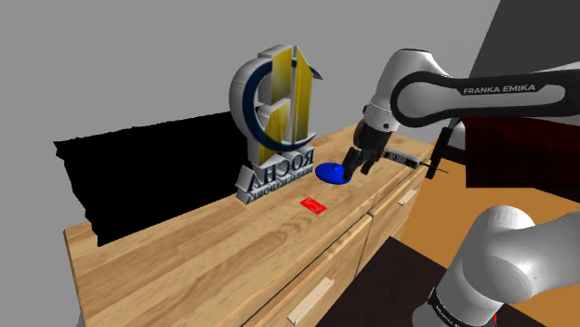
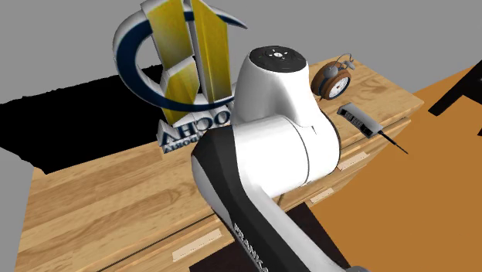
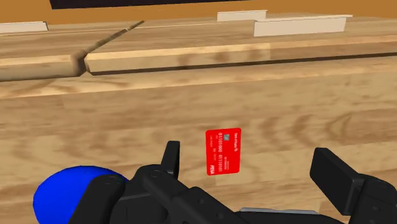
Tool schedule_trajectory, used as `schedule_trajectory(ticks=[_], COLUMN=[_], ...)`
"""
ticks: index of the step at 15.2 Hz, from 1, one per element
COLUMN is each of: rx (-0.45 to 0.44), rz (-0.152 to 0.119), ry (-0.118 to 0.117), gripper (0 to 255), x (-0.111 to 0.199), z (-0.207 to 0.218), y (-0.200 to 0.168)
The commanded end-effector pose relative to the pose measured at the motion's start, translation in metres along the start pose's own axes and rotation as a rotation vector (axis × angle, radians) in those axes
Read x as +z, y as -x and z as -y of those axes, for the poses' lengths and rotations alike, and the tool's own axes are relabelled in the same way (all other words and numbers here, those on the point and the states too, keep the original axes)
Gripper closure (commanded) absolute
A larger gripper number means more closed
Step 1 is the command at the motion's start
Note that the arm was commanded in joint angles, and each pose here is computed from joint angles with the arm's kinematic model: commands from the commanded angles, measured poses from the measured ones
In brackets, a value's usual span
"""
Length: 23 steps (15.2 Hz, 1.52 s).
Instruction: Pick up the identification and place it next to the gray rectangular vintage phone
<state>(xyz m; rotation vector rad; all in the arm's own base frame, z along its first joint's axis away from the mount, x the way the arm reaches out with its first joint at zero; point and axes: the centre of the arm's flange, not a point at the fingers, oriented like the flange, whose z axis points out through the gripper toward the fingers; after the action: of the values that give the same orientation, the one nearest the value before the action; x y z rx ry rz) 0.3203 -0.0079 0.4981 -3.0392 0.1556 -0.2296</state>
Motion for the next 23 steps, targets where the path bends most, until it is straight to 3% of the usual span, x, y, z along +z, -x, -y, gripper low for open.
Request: schedule_trajectory(ticks=[1,13,14,23], rx=[-0.02,-0.137,-0.14,-0.14], rz=[-0.068,-0.421,-0.431,-0.431], ry=[0.008,0.056,0.057,0.057], gripper=[0,0,0,0], x=[0.021,0.162,0.166,0.202], z=[0.005,0.021,0.021,0.02], y=[-0.003,-0.041,-0.043,-0.06])
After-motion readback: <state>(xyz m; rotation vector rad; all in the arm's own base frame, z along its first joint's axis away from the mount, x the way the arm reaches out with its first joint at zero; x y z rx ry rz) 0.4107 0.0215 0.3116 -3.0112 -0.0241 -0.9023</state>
